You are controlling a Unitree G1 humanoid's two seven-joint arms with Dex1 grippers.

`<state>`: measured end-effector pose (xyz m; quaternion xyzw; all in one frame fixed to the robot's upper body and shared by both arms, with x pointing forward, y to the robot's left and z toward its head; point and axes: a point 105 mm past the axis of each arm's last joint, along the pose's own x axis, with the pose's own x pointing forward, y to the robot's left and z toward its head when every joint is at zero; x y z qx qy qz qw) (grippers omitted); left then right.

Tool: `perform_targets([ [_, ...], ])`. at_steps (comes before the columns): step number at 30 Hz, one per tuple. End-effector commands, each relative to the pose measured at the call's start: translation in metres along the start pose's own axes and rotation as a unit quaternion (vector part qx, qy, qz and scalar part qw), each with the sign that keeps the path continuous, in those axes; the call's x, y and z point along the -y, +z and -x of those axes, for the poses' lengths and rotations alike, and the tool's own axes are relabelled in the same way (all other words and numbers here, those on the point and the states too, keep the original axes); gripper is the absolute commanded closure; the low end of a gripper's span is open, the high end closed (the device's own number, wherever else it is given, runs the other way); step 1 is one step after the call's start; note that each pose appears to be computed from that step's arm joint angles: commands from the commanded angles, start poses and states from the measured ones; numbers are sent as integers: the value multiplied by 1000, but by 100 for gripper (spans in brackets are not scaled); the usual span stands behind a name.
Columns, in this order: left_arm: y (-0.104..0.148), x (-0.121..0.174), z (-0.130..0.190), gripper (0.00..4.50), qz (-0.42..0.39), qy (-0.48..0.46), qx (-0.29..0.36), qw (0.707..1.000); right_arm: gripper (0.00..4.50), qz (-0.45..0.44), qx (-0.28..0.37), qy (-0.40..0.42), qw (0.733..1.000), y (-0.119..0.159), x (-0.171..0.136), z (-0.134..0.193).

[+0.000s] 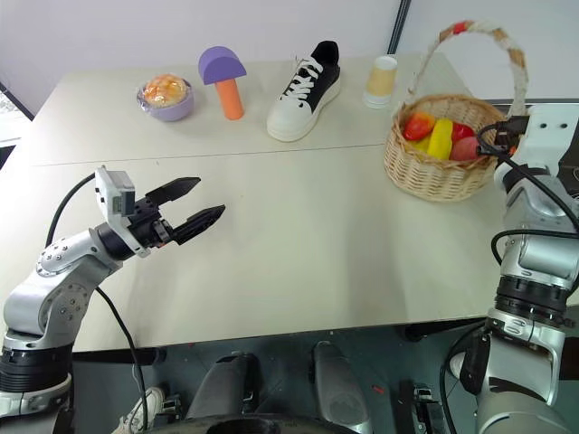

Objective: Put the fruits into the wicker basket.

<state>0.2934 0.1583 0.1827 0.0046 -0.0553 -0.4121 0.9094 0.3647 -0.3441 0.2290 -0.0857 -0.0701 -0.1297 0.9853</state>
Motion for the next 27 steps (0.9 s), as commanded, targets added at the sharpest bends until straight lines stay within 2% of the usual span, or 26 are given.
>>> perform_targets([
  [1,10,-3,-1,0,-23,-2,14,1000,141,2,59,-19,998,29,9,6],
  [3,8,-6,-1,0,-21,-1,10,1000,44,15,65,-27,997,32,16,13],
  [6,2,-17,-2,0,-18,20,-6,1000,44,32,66,-28,997,34,30,31],
  [9,-4,-28,3,0,-17,43,-19,999,44,38,57,14,998,28,34,52],
  [12,-13,-41,14,0,-14,73,-39,996,44,48,33,115,992,15,16,76],
  [14,-19,-51,23,0,-14,98,-49,994,44,50,19,198,979,7,-8,91],
  [16,-30,-59,39,0,-13,128,-70,989,44,36,2,314,949,1,-52,108],
  [18,-39,-61,49,0,-8,145,-85,986,44,30,-10,383,923,-5,-82,120],
  [21,-46,-60,57,0,-2,159,-90,983,44,30,-24,419,907,-16,-102,121],
  [27,-49,-56,66,0,6,169,-85,982,44,23,-23,437,899,-25,-119,111],
])
